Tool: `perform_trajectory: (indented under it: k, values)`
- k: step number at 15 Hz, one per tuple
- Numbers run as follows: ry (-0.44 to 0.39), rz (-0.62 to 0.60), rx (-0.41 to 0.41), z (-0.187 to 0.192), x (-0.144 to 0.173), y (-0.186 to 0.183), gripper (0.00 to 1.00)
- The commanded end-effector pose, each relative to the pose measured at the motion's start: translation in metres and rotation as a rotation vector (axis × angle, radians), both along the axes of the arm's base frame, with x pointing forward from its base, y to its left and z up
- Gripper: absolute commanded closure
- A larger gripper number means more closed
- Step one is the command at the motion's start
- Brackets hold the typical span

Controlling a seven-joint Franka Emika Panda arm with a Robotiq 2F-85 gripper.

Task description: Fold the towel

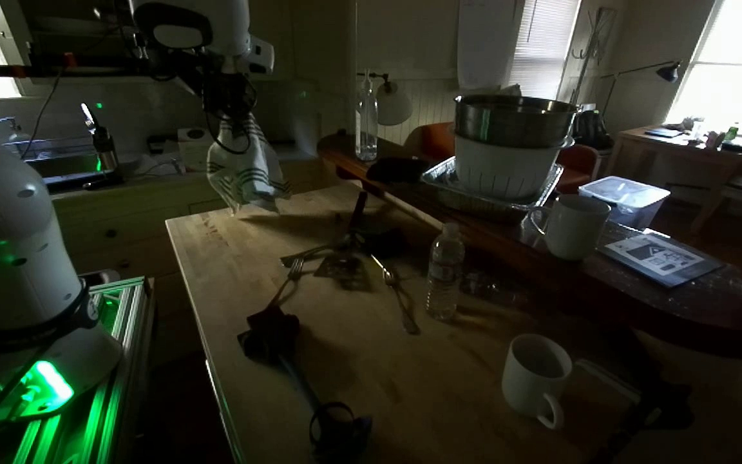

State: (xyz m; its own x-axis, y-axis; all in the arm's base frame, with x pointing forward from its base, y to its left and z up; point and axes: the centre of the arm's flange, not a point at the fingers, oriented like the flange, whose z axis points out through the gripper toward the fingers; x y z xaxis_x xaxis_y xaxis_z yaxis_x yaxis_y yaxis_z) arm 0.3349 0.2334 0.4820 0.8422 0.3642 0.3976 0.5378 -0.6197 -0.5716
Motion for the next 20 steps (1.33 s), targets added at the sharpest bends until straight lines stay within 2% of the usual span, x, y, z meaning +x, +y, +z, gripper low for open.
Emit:
perform_trajectory:
  k: [1, 2, 4, 9, 14, 17, 20]
  values:
    - [0.016, 0.061, 0.198, 0.028, -0.031, -0.048, 0.98]
    - [0.011, 0.081, 0.251, 0.031, -0.035, -0.055, 0.98]
    - [-0.058, 0.028, 0.313, 0.038, -0.038, -0.068, 0.98]
    - [-0.174, -0.147, 0.363, 0.041, -0.026, -0.115, 0.98]
    - [-0.413, -0.271, 0.253, 0.013, -0.015, -0.128, 0.98]
    - [-0.46, -0.251, 0.136, -0.044, -0.019, -0.11, 0.98]
    - [-0.454, -0.163, 0.008, -0.089, -0.022, -0.081, 0.98]
